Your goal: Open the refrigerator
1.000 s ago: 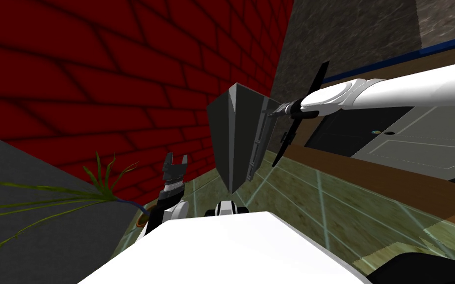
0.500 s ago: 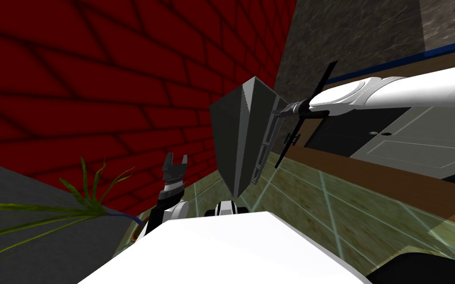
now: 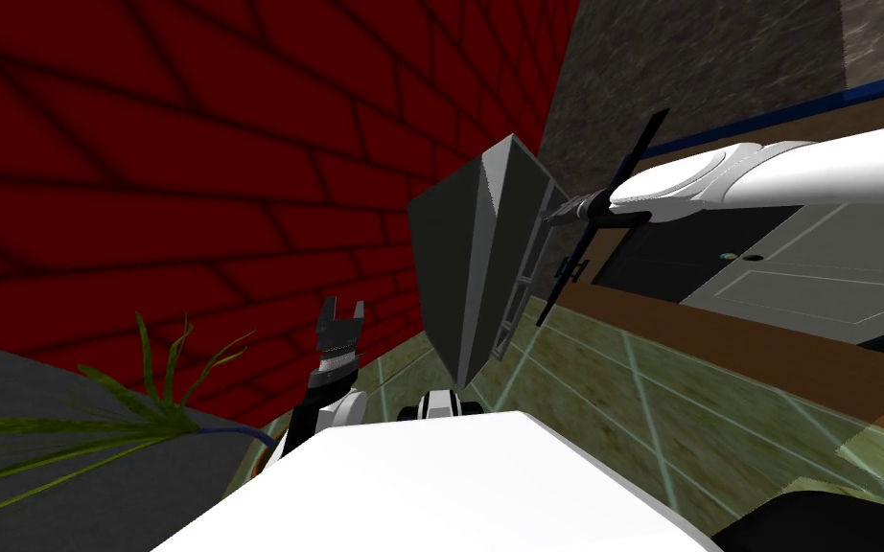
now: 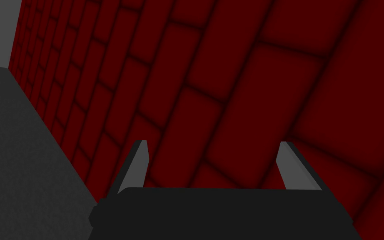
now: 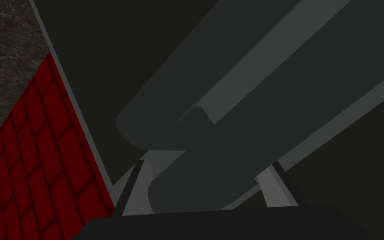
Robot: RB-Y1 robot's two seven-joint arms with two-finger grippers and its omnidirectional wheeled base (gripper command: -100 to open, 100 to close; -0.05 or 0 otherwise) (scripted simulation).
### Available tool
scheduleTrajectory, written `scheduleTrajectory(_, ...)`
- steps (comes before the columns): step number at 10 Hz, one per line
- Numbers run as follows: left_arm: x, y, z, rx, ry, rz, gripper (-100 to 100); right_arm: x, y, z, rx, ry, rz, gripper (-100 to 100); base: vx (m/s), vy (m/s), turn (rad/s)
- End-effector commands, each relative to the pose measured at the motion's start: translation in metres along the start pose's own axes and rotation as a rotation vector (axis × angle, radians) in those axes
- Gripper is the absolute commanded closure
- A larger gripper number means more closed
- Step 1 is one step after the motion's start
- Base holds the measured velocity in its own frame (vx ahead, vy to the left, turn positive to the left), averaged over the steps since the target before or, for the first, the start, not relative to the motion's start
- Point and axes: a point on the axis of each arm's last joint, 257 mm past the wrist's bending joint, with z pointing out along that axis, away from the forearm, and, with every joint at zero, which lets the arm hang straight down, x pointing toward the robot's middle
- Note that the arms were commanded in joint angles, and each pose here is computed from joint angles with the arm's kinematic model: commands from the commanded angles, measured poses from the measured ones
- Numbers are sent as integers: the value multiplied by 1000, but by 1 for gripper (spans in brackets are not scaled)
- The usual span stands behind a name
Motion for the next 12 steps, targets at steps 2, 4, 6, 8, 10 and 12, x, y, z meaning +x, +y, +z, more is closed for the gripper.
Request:
scheduleTrajectory(2, 0, 0, 0, 0, 0, 0, 0, 26, -20, -2, 33, 41, 2, 100, -2, 137, -114)
scheduleTrajectory(4, 0, 0, 0, 0, 0, 0, 0, 45, -38, -7, 62, 76, 1, 100, -5, 129, -107)
scheduleTrajectory(6, 0, 0, 0, 0, 0, 0, 0, 55, -47, -10, 76, 93, 1, 100, 1, 120, -100)
scheduleTrajectory(8, 0, 0, 0, 0, 0, 0, 0, 74, -65, -17, 105, 127, 0, 100, -8, 177, -149)
scheduleTrajectory(10, 0, 0, 0, 0, 0, 0, 0, 83, -74, -21, 120, 144, -1, 100, -6, 122, -99)
scheduleTrajectory(12, 0, 0, 0, 0, 0, 0, 0, 92, -82, -25, 134, 161, -2, 100, -7, 134, -115)
